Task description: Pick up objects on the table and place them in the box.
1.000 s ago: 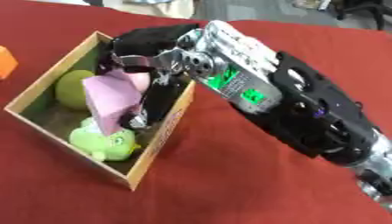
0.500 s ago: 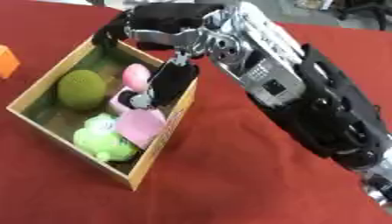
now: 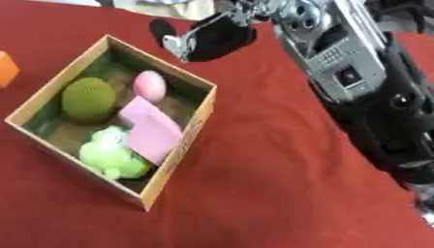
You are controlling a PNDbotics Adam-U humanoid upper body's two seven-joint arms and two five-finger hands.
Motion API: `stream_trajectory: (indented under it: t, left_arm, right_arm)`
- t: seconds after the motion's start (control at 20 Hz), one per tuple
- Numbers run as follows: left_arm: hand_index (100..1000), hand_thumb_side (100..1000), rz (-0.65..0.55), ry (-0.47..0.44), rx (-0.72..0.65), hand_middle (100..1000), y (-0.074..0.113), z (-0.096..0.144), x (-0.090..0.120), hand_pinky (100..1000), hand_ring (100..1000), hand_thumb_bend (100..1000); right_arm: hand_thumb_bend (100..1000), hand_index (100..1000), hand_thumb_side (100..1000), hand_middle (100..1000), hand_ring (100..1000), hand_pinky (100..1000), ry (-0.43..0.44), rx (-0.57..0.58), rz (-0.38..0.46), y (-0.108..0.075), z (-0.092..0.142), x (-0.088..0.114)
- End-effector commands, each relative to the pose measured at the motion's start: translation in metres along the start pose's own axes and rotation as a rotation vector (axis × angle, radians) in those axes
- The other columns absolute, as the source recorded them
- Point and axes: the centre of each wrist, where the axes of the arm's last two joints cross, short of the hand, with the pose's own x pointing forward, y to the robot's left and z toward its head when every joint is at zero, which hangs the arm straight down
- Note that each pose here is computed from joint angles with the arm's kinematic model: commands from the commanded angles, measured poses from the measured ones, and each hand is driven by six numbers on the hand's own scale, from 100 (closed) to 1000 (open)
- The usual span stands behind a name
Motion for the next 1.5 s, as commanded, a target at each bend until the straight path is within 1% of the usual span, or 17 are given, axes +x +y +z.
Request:
stream_trajectory:
  t: [0.05,0.25,0.45,0.65,0.8,0.85,0.9,1.0,1.2,1.25,1.4,1.45,1.5]
  left_arm:
    - [860,844,-0.035,-0.021,0.028,713,0.011,-0.004,0.000,824,744,522]
    - [860,843,-0.043,-0.021,0.035,714,0.011,-0.004,0.000,825,744,522]
    - [861,843,-0.044,-0.022,0.035,715,0.011,-0.004,0.000,825,745,522]
    - [862,843,-0.044,-0.018,0.034,716,0.010,-0.003,0.000,825,746,523]
    - [863,842,-0.047,-0.019,0.030,718,0.010,-0.003,0.000,826,747,523]
    - [865,850,-0.049,-0.020,0.029,719,0.010,-0.003,0.000,827,748,532]
    - [866,840,-0.052,-0.023,0.026,721,0.011,-0.004,0.001,828,749,524]
    - [872,832,-0.062,-0.026,0.014,728,0.011,-0.005,0.001,832,754,528]
    - [889,773,-0.106,-0.033,-0.042,744,0.014,-0.007,0.002,846,770,530]
    - [898,743,-0.120,-0.036,-0.064,754,0.015,-0.008,0.003,854,781,520]
    - [913,683,-0.169,-0.048,-0.156,772,0.016,-0.011,0.005,869,800,517]
    - [919,644,-0.183,-0.052,-0.185,789,0.017,-0.012,0.006,883,817,524]
    - [921,628,-0.200,-0.058,-0.222,795,0.018,-0.013,0.007,888,823,528]
  right_arm:
    - [100,868,345,735,808,822,0.044,-0.184,0.000,-0.021,0.017,-0.012]
    - [100,850,358,718,795,815,0.084,-0.368,-0.050,-0.020,0.037,-0.032]
    - [100,840,358,709,788,815,0.093,-0.498,-0.092,-0.014,0.050,-0.045]
    - [100,832,372,703,784,812,0.106,-0.595,-0.123,-0.006,0.063,-0.056]
    - [100,832,379,702,783,812,0.135,-0.623,-0.133,0.002,0.071,-0.062]
    - [100,832,398,702,782,811,0.143,-0.629,-0.133,0.004,0.073,-0.063]
    - [100,831,375,701,782,811,0.153,-0.636,-0.131,0.005,0.075,-0.065]
    - [100,831,375,700,781,811,0.172,-0.644,-0.124,0.008,0.080,-0.068]
    - [100,830,384,699,780,811,0.212,-0.646,-0.112,0.013,0.088,-0.073]
    - [100,830,388,698,779,810,0.219,-0.647,-0.111,0.014,0.090,-0.074]
    - [100,829,396,697,778,810,0.234,-0.646,-0.113,0.017,0.092,-0.075]
    - [100,829,403,697,778,810,0.235,-0.645,-0.114,0.017,0.092,-0.075]
    - [100,829,405,697,778,810,0.236,-0.644,-0.116,0.017,0.092,-0.075]
